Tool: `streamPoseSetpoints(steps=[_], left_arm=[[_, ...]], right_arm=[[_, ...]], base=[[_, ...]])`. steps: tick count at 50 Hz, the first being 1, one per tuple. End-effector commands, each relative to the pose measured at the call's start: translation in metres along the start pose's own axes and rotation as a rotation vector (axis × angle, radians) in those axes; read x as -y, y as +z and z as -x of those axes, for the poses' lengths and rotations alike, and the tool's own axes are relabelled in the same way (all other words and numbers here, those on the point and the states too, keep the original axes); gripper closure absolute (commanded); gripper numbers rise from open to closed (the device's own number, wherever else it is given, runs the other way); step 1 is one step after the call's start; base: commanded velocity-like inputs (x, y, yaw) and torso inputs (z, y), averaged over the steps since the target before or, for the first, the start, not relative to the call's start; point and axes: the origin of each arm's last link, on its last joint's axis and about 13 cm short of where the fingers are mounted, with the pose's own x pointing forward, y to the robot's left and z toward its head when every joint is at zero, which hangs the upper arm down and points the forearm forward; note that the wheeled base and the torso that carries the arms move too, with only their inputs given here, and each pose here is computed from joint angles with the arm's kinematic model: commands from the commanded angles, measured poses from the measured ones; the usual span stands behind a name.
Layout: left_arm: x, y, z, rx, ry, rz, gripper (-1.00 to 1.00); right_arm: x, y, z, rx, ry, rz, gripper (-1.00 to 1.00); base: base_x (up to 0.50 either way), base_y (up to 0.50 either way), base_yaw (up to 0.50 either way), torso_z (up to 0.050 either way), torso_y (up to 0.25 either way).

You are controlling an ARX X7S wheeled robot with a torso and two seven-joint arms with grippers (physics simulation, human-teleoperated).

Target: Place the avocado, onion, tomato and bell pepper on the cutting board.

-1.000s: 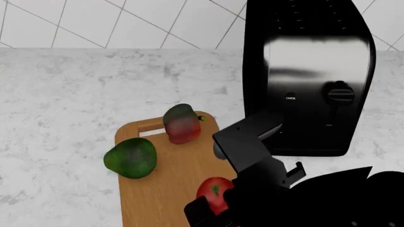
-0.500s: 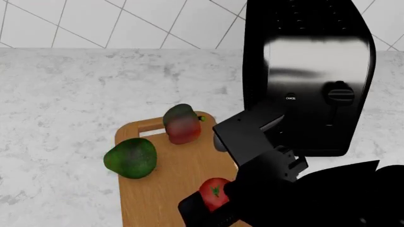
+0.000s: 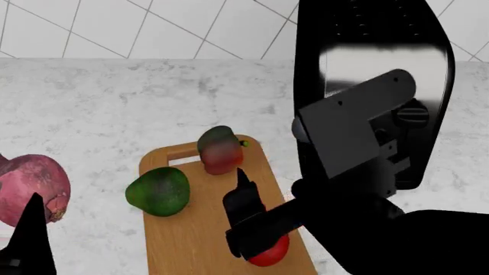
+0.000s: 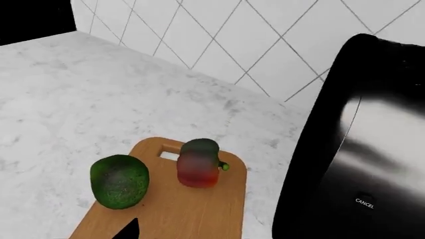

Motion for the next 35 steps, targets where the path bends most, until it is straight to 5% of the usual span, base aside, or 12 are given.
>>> streamPoseSetpoints(steps=[1,12,35], left_arm=[[0.028,0.004,-0.009,-0.021,-0.142,0.014,1.00],[0.041,0.002,-0.015,-0.068,-0.188,0.011,1.00],[0.064,-0.022,-0.016,-0.188,-0.260,-0.036,1.00]], right_arm=[[-0.007,0.002,0.031,0.273,-0.090,-0.010,-1.00],[-0.008,-0.018,0.057,0.428,-0.199,-0.045,-1.00],[-0.022,-0.060,0.083,0.530,-0.351,-0.034,-1.00]], base=[[0.00,0.00,0.00,0.000,0.000],[0.00,0.00,0.00,0.000,0.001],[0.00,0.00,0.00,0.000,0.000]])
